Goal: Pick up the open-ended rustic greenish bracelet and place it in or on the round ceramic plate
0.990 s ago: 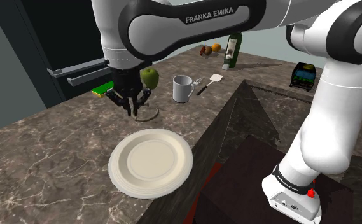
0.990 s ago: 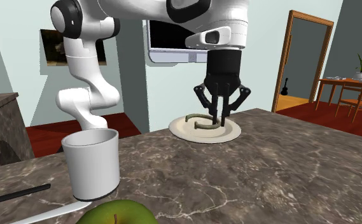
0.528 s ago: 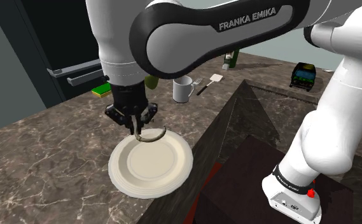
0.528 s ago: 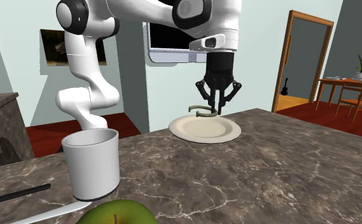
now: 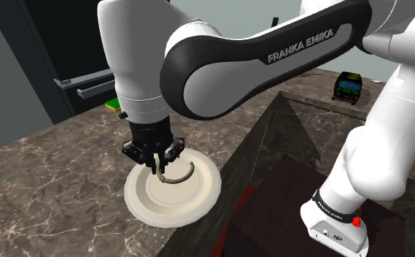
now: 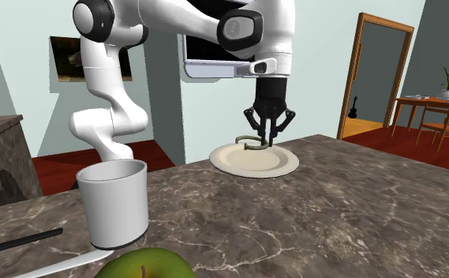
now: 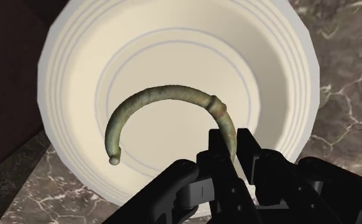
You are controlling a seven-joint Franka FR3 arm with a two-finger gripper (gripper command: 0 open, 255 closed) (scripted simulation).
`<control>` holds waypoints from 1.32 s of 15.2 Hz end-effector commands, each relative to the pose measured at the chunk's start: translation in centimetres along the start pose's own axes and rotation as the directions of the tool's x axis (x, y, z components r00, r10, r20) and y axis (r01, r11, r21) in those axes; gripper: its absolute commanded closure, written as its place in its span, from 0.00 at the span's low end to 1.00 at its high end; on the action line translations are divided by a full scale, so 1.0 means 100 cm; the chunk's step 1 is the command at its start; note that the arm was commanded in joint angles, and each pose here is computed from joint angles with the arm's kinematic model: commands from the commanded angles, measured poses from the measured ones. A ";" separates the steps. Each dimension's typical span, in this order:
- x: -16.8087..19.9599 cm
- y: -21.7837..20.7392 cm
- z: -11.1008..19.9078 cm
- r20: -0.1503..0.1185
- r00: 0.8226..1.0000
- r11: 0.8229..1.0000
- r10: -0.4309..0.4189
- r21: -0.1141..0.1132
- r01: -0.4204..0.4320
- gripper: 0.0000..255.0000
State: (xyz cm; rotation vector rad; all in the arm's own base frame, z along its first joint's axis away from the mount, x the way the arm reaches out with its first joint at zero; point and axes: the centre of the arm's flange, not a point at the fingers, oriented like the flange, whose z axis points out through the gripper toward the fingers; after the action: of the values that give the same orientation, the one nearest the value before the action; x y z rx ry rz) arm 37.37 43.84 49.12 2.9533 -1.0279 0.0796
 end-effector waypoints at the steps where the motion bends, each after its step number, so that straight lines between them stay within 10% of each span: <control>1: -0.001 0.000 0.011 0.000 1.000 1.000 0.000 0.000 0.000 1.00; 15: -0.003 0.000 0.042 0.000 1.000 1.000 0.000 0.000 0.000 1.00; 16: -0.003 0.000 0.042 0.000 1.000 1.000 0.000 0.000 0.000 0.00; 20: -0.003 0.000 0.042 0.000 1.000 1.000 0.000 0.000 0.000 0.00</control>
State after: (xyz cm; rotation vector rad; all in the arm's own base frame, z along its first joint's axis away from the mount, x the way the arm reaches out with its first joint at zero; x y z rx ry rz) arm 37.35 43.88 44.93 2.9537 -1.0283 0.0799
